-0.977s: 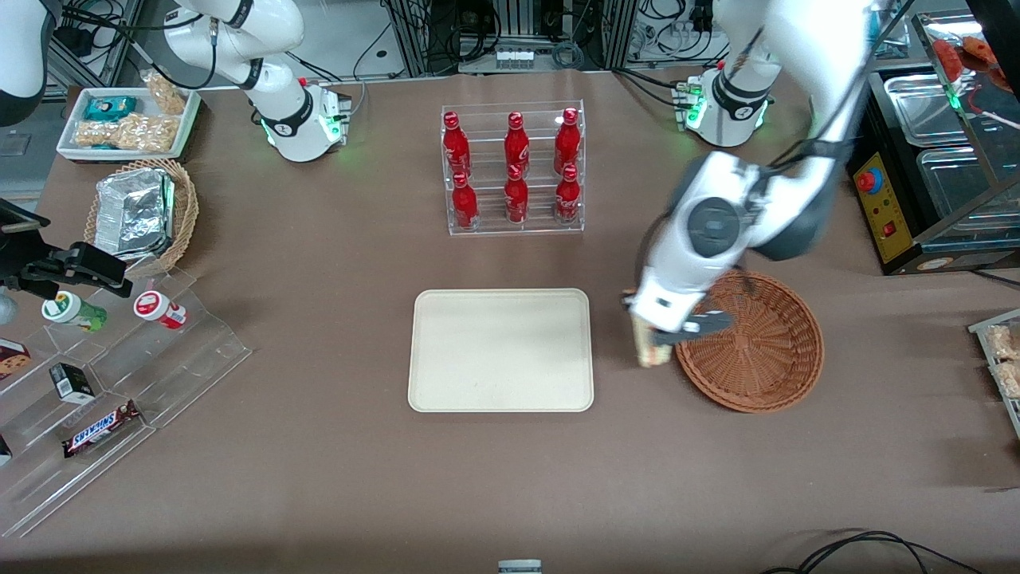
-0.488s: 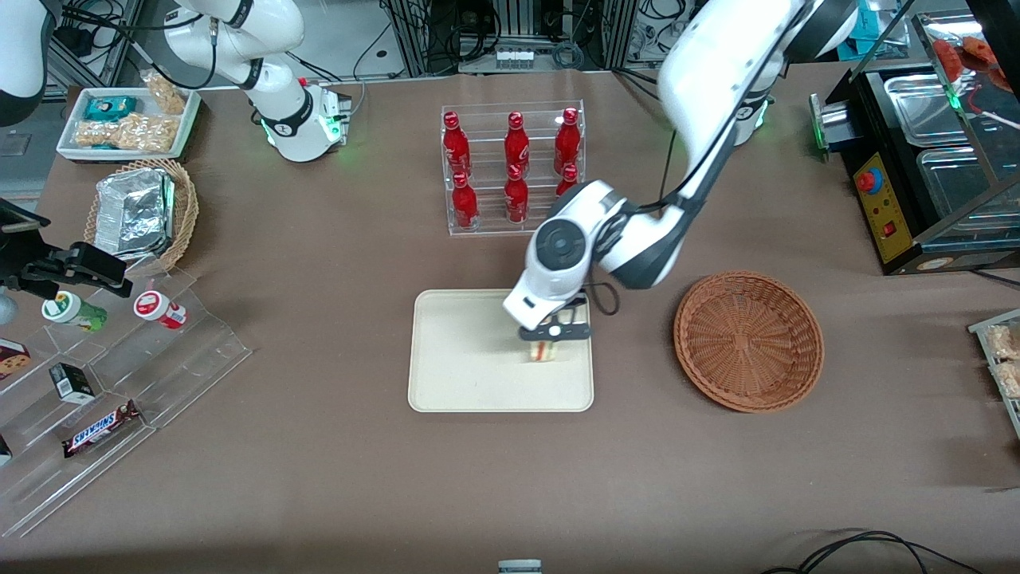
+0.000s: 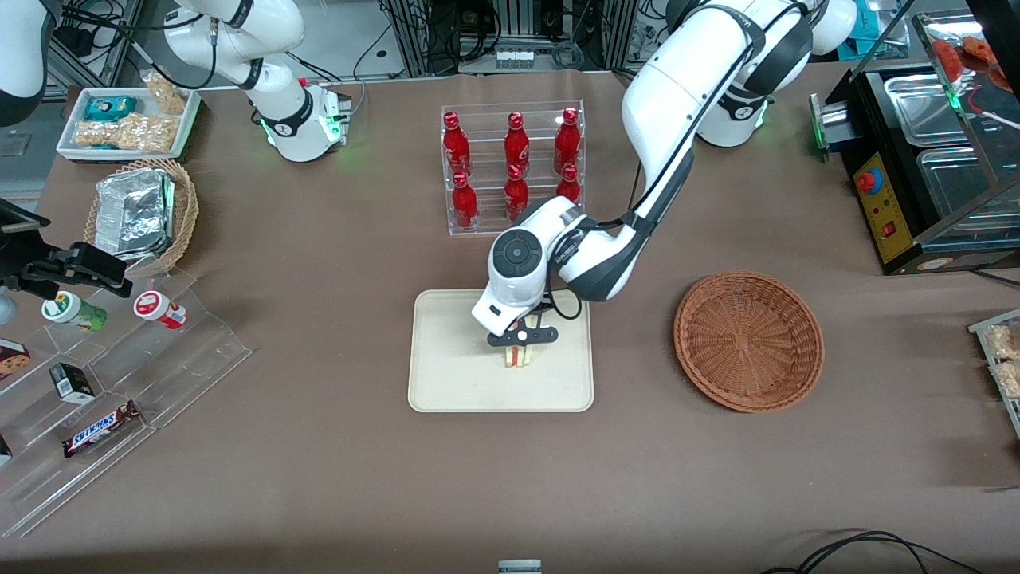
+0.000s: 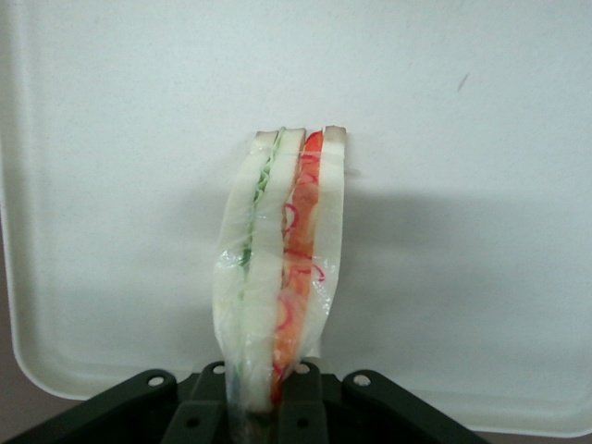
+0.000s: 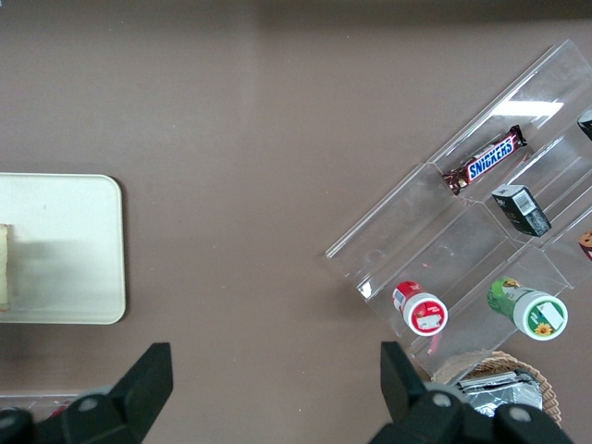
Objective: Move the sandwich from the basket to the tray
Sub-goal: 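Carry the held sandwich over to the cream tray, then lower the sandwich onto the tray and open the left gripper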
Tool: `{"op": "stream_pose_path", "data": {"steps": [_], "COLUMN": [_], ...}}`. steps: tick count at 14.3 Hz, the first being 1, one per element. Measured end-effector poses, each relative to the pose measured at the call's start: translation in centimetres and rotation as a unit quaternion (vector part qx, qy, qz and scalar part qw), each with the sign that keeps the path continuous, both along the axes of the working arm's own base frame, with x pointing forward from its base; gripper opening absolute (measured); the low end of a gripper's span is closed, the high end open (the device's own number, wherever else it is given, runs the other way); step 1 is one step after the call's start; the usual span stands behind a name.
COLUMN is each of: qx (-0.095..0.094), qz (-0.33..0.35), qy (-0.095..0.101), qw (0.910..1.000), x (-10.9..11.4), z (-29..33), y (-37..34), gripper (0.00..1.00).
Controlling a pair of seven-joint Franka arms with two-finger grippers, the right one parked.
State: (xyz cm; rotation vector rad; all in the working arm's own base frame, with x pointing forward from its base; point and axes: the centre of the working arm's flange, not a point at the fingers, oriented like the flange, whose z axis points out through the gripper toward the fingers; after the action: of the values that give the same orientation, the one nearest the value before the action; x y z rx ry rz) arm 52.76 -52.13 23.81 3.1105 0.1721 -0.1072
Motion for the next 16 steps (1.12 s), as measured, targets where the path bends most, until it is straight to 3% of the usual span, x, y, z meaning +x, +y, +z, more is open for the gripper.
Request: {"op": "stream_pose_path", "data": {"steps": [3,6,11,13,16], "qx": [0.005,0.007,0.009,0.025,0.046], "qz": [0.007,0.008,0.06,0.066,0.089], "qy": [-0.019,-0.023,-0.031,-0.026,-0.03], "qw": [0.9998,0.9997,0.9977,0.9971,0.9945], "x": [0.0,0.3,1.0,1.2,1.9], "z": [-0.3,-0.6,1.2,4.5,13.4], "y": [-1.4,-1.5,-1.6,-1.1,1.7], "gripper": [0.22,0.27,0.66,0.71,0.98]}}
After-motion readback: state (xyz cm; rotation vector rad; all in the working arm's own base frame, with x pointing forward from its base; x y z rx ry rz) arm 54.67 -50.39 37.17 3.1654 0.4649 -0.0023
